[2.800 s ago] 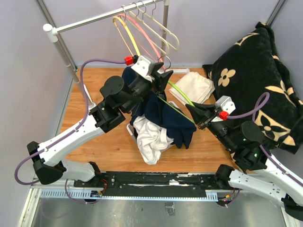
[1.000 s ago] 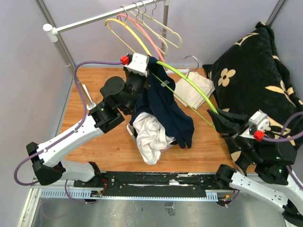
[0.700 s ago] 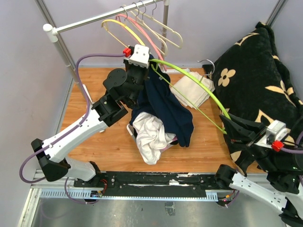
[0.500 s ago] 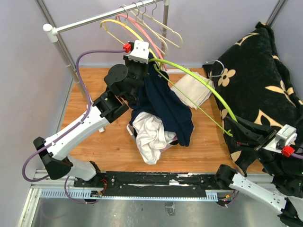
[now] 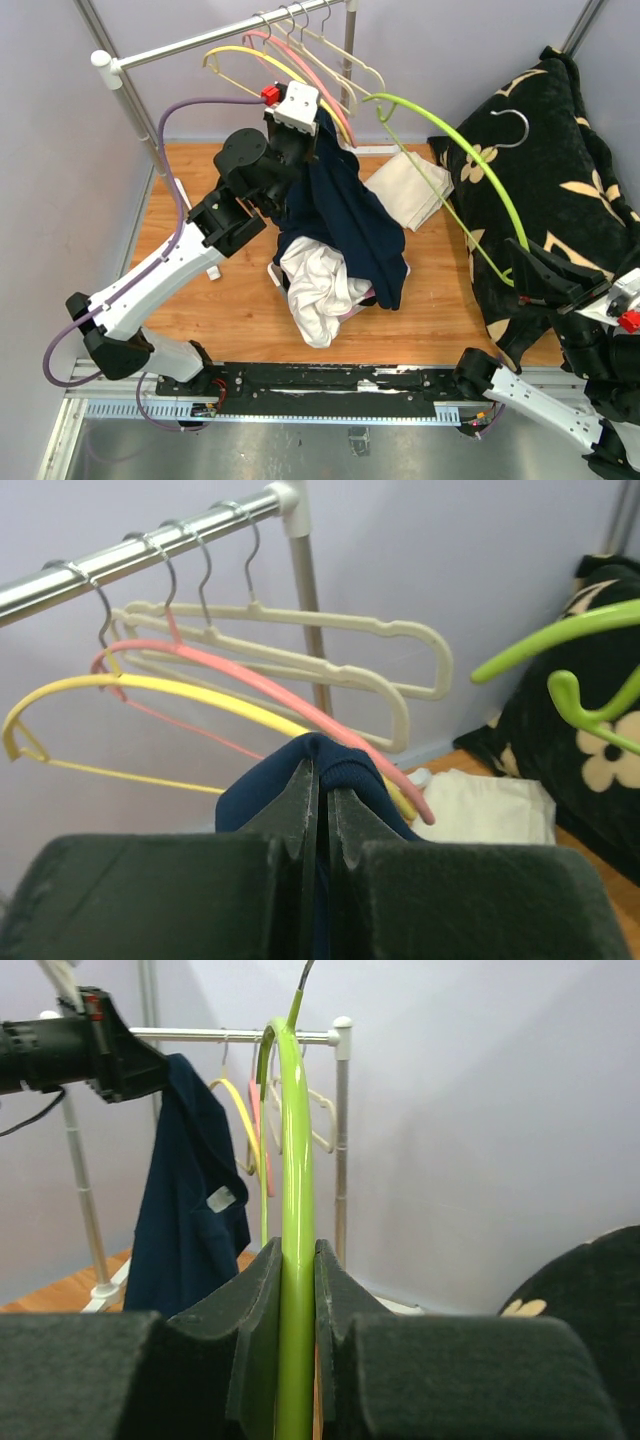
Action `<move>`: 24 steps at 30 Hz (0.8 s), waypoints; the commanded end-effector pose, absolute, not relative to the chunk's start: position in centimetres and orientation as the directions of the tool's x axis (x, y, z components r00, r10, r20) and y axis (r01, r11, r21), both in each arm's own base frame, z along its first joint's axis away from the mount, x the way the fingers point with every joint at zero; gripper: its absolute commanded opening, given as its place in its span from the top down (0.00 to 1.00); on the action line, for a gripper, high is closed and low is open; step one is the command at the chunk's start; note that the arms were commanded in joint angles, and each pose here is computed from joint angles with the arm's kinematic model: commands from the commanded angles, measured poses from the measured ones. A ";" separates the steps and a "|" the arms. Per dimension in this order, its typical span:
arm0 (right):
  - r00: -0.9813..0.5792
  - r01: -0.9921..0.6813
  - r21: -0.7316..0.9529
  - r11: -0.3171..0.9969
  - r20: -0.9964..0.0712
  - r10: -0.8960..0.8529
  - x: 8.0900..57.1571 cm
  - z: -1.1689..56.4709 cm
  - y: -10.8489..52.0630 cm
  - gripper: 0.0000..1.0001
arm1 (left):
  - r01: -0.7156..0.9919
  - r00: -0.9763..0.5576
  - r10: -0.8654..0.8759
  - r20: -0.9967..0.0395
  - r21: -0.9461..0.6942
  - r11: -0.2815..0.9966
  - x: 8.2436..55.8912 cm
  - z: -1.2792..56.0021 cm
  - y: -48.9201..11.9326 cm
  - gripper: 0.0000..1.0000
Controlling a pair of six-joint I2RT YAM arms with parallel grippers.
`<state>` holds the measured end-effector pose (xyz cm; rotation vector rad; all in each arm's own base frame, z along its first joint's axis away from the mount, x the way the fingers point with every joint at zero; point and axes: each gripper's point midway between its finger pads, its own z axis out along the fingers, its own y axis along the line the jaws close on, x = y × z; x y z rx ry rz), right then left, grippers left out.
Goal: Remove the t-shirt from the hanger
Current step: Place the T-shirt in the bin.
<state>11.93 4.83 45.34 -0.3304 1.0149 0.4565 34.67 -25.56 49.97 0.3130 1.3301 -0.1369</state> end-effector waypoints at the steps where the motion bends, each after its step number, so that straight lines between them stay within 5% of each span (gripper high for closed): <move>1: 0.499 -0.396 0.054 0.917 -0.825 0.264 12.2 47.3 1.1 0.99 | 0.416 0.349 -0.064 -0.935 0.094 0.904 31.2 56.0 -25.3 1.00; 24: 0.465 -0.286 0.037 0.958 -0.869 0.172 14.8 46.4 1.9 0.99 | 0.718 0.568 -0.488 -0.662 0.108 0.688 22.2 74.9 -26.4 0.99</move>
